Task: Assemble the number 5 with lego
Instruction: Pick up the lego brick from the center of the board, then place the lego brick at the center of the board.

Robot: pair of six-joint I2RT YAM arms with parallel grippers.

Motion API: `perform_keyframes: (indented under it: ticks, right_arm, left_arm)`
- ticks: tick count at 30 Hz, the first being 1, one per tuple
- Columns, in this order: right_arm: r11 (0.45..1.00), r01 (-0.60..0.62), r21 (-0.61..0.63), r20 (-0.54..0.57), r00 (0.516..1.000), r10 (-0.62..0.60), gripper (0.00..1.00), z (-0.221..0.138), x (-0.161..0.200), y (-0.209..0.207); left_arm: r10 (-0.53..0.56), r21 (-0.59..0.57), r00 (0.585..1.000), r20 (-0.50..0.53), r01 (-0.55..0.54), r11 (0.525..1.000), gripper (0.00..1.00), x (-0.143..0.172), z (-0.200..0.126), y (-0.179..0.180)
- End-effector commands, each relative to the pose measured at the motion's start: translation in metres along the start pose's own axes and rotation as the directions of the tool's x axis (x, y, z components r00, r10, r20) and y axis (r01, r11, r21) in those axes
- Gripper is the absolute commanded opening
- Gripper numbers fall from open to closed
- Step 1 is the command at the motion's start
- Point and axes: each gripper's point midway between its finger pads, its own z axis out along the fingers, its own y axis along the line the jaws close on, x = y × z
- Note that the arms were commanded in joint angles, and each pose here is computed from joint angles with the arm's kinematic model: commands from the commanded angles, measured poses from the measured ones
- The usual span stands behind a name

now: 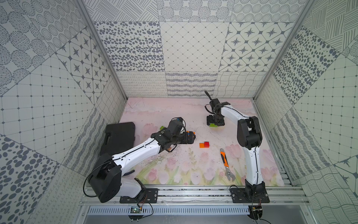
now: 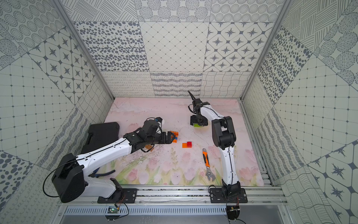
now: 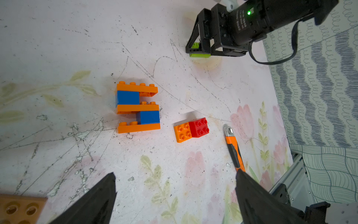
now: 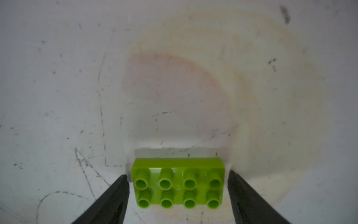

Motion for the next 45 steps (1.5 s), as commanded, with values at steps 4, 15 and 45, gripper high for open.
perform_keyframes:
  ticks: [4, 15, 45]
  right_arm:
    - [0.999, 0.023, 0.024, -0.038, 0.999, -0.022, 0.76, 0.019, 0.004, -0.003]
    - [1.0, 0.008, 0.006, 0.01, 1.0, -0.008, 0.55, -0.008, 0.0, -0.002]
    - [0.971, 0.093, -0.22, 0.094, 0.993, -0.074, 0.55, -0.129, 0.218, 0.091]
  left_arm:
    - [0.021, 0.004, 1.0, 0.012, -0.021, 1.0, 0.99, 0.0, -0.004, -0.001]
    - [0.012, -0.019, 1.0, 0.021, -0.012, 1.0, 0.99, -0.001, -0.008, 0.004]
    - [-0.044, -0.22, 0.972, 0.231, 0.096, 0.971, 0.99, -0.013, -0.05, 0.062]
